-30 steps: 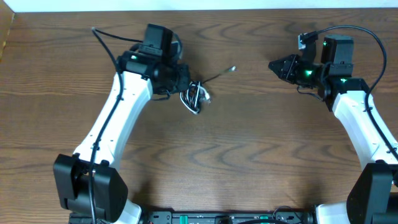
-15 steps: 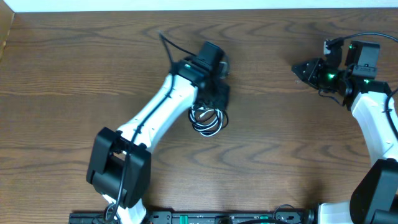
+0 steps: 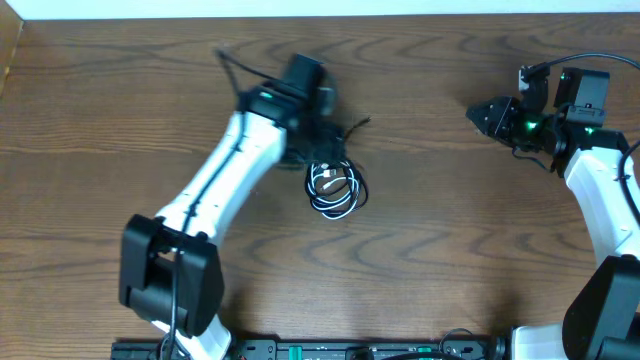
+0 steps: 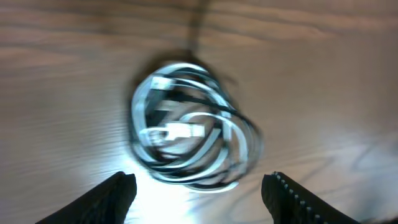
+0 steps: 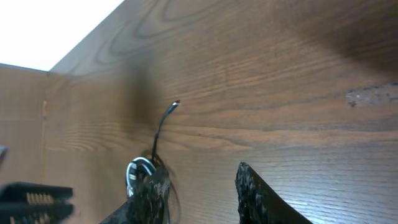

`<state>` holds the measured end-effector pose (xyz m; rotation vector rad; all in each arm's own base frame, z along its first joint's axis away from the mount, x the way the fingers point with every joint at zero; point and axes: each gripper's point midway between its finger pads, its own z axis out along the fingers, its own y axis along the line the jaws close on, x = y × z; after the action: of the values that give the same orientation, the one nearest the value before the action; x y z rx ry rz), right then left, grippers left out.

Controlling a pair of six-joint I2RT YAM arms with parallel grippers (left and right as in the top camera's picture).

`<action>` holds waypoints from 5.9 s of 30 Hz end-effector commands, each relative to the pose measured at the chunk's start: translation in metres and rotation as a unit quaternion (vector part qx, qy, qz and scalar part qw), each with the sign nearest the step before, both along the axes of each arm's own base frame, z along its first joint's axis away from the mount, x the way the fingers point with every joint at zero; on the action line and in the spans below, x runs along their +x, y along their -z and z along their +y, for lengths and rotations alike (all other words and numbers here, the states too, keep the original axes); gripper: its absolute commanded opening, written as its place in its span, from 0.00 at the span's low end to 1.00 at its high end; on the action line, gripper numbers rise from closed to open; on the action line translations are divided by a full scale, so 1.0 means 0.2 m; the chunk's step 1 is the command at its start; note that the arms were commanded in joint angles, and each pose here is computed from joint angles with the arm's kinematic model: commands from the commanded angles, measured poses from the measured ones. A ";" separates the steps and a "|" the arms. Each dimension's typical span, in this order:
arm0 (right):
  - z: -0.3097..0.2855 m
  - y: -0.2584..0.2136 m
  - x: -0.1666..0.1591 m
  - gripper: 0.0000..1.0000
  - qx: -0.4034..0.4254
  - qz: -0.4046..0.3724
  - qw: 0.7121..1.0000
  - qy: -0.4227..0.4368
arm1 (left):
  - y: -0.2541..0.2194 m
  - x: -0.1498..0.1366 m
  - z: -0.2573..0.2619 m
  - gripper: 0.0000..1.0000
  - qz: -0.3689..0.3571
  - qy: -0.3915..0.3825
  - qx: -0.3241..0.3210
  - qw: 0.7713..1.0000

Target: Untangle cables

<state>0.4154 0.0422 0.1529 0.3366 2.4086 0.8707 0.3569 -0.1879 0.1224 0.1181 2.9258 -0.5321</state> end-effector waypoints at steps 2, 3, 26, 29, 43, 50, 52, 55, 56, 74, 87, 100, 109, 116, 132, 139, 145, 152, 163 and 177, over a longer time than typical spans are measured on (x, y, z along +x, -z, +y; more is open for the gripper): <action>0.03 -0.04 0.01 0.33 -0.032 -0.024 0.999 -0.016 | 0.03 0.02 0.14 0.70 0.031 -0.041 -0.026 0.998; 0.03 -0.04 0.01 0.33 -0.035 -0.024 0.999 -0.017 | 0.05 0.02 0.16 0.70 0.038 -0.047 -0.025 0.998; 0.05 -0.02 0.01 0.38 -0.057 -0.026 0.998 -0.029 | 0.60 0.00 0.16 0.63 0.132 0.001 0.012 0.991; 0.05 -0.02 0.01 0.38 -0.057 -0.026 0.998 -0.029 | 0.67 -0.03 0.16 0.61 0.145 0.012 0.018 0.989; 0.06 -0.01 0.00 0.39 -0.057 -0.023 0.998 -0.031 | 0.77 -0.08 0.20 0.08 0.178 0.011 0.040 0.983; 0.13 -0.01 -0.01 0.40 -0.054 -0.024 0.997 -0.048 | 0.48 0.03 0.10 0.08 0.111 0.017 -0.020 0.993; 0.17 -0.02 -0.01 0.40 -0.053 -0.028 0.997 -0.058 | 0.32 0.09 0.05 0.08 0.066 0.023 -0.050 0.996; 0.24 -0.03 -0.01 0.41 -0.052 -0.036 0.995 -0.076 | 0.08 0.14 0.00 0.07 -0.004 0.030 -0.089 0.996; 0.27 -0.03 -0.02 0.41 -0.051 -0.039 0.994 -0.083 | 0.00 0.16 -0.01 0.07 -0.025 0.024 -0.097 0.995; 0.83 -0.41 -0.12 0.42 0.053 -0.243 0.917 -0.313 | -0.57 0.27 0.12 0.07 -0.100 -0.263 -0.168 0.945; 1.06 -0.38 -0.26 0.43 0.016 -0.283 0.877 -0.388 | -0.51 0.21 0.16 0.07 0.071 -0.532 -0.235 0.810; 1.21 -0.31 -0.30 0.46 -0.071 -0.310 0.855 -0.410 | -0.51 0.16 0.10 0.07 0.120 -0.531 -0.251 0.800; 1.20 -0.16 -0.27 0.45 -0.169 -0.286 0.859 -0.391 | -0.50 0.15 0.10 0.07 0.123 -0.532 -0.248 0.800; 1.24 -0.15 -0.28 0.12 -0.184 -0.287 0.855 -0.391 | -0.50 0.15 0.10 0.07 0.122 -0.532 -0.247 0.800; 1.07 -0.52 -0.40 0.01 -0.049 -0.306 0.870 -0.384 | -0.40 0.12 0.29 0.08 0.075 -0.593 -0.161 0.785; 0.88 -0.57 -0.35 0.01 0.035 -0.273 0.891 -0.361 | -0.38 0.11 0.30 0.07 0.055 -0.546 -0.133 0.825; 0.75 -0.55 -0.27 0.01 0.047 -0.240 0.918 -0.312 | -0.38 0.11 0.30 0.08 0.006 -0.437 -0.093 0.895; 0.77 -0.44 -0.29 0.01 0.052 -0.202 0.925 -0.318 | -0.38 0.11 0.32 0.08 -0.070 -0.262 -0.023 0.962; 0.78 -0.35 -0.30 0.01 0.054 -0.173 0.927 -0.328 | -0.47 0.14 0.19 0.32 -0.157 -0.052 -0.035 0.986; 0.81 -0.41 -0.35 0.01 0.086 -0.190 0.911 -0.355 | -0.49 0.10 0.00 0.44 -0.160 0.052 -0.112 0.979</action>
<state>0.3532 0.1978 0.2204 -0.5761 2.1498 1.2367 0.3783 -0.1753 0.2240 0.2041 2.5422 -0.7058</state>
